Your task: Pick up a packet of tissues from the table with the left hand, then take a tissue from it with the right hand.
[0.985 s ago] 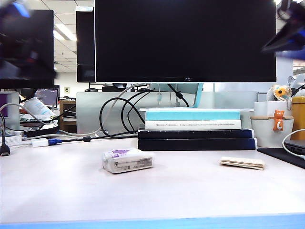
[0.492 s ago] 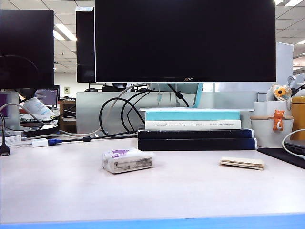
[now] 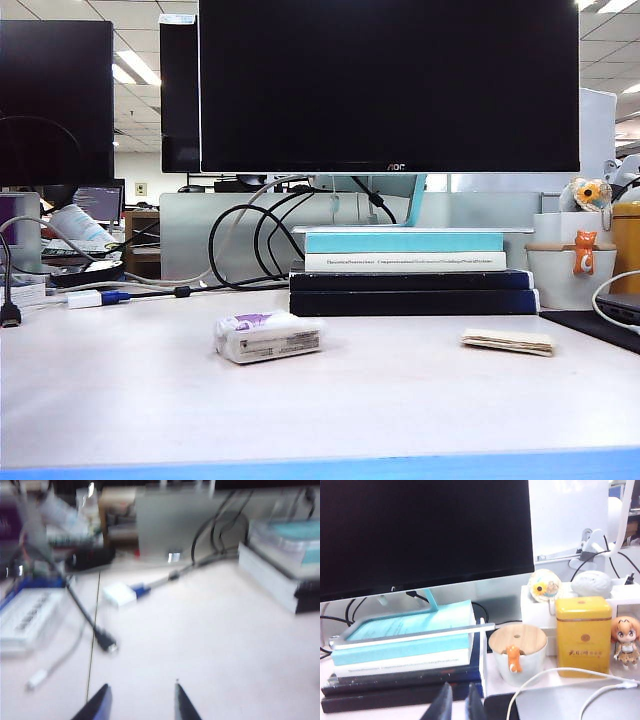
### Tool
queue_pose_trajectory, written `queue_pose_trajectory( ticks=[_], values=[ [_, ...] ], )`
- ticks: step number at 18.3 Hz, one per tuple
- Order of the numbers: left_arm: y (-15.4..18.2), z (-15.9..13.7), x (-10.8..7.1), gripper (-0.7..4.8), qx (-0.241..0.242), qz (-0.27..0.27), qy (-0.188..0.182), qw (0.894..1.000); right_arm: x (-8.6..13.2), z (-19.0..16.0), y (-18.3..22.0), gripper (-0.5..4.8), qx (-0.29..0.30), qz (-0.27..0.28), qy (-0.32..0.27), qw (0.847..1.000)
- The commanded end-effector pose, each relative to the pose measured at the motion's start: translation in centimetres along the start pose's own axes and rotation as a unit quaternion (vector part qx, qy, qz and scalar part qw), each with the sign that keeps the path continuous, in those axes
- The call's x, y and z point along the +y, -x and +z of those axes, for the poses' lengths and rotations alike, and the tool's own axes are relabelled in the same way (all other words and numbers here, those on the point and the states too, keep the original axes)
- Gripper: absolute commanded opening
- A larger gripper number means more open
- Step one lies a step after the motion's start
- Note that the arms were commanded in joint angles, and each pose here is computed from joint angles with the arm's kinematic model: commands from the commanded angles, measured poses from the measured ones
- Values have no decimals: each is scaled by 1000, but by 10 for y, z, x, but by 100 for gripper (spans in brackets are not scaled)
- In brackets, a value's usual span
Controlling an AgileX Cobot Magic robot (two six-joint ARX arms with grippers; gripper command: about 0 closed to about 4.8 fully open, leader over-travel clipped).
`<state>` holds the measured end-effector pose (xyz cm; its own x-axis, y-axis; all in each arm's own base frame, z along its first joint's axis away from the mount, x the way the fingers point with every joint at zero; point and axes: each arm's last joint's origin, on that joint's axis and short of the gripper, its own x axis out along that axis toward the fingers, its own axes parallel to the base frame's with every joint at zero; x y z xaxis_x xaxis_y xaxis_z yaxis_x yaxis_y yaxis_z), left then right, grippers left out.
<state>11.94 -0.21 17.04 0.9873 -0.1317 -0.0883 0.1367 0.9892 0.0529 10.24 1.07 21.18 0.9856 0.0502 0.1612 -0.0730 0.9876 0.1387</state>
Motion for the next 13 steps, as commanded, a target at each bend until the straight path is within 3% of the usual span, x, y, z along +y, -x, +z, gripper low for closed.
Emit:
queue_pose_trajectory(
  ticks=[1, 4, 6, 11, 12, 13],
  values=[
    [11, 3, -1, 172, -14, 4, 0, 1000, 0, 6, 4, 49, -25, 1, 1, 1000],
    [26, 2, -3, 147, -34, 8, -11, 999, -2, -9, 6, 48, 12, -3, 4, 1000],
    [25, -3, -3, 146, -7, 16, -7, 1000, -5, -33, 6, 7, 46, -8, 0, 999],
    [25, -3, -3, 145, -4, 6, -19, 1000, -5, -39, 7, -1, 47, -4, 2, 999],
    [25, 0, -3, 45, -21, 18, -16, 999, -5, -40, 7, -1, 48, -4, -2, 999],
    [25, 0, -2, -6, -20, 23, -31, 999, -6, -41, 7, -1, 53, -4, -11, 999]
  ],
)
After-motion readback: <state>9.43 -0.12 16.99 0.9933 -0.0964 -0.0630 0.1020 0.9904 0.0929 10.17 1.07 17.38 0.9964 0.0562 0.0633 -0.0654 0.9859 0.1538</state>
